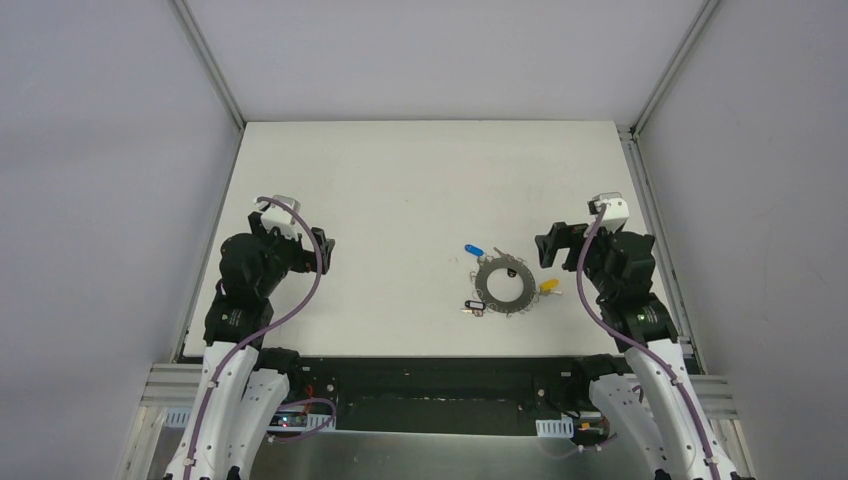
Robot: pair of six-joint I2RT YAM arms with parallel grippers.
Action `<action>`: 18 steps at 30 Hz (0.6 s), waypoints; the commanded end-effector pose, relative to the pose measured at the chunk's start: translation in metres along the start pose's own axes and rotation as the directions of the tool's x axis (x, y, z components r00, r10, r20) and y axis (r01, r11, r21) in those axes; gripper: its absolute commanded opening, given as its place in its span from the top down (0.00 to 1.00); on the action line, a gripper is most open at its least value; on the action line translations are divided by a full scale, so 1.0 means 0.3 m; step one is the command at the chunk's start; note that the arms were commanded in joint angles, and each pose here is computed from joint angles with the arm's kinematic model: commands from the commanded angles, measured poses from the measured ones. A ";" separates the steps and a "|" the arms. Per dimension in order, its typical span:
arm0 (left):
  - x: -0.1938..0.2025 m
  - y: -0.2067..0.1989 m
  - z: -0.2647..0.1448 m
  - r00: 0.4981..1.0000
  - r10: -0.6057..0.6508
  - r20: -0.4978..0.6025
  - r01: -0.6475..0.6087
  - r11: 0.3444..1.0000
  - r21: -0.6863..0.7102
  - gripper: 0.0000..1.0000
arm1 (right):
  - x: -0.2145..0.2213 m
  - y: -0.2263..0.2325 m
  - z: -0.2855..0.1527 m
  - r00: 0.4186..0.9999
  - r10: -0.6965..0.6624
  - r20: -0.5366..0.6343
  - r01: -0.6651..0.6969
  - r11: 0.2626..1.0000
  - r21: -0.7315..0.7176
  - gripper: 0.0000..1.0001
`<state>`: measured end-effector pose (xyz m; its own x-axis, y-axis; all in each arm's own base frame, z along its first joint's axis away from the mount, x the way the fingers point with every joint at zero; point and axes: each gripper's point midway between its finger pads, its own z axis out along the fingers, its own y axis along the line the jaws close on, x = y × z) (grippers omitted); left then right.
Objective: Put the keys on the keyring
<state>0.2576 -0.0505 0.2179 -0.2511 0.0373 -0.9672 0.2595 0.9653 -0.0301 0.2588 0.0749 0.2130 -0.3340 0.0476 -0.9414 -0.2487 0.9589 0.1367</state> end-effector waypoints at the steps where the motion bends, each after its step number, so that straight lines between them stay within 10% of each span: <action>1: -0.038 0.026 -0.010 0.999 0.034 0.036 -0.033 0.999 -0.034 0.01 | -0.064 -0.011 -0.012 0.996 -0.001 0.086 0.000 1.000 0.016 0.00; 18: -0.017 0.019 -0.004 0.999 0.027 0.019 -0.026 1.000 -0.017 0.01 | -0.033 -0.026 0.011 0.998 0.006 0.063 -0.007 1.000 0.027 0.00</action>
<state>0.2571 -0.0468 0.2174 -0.2486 0.0554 -0.9670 0.2521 0.9676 -0.0094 0.2592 0.0692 0.2110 -0.3210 0.0513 -0.9457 -0.2310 0.9641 0.1308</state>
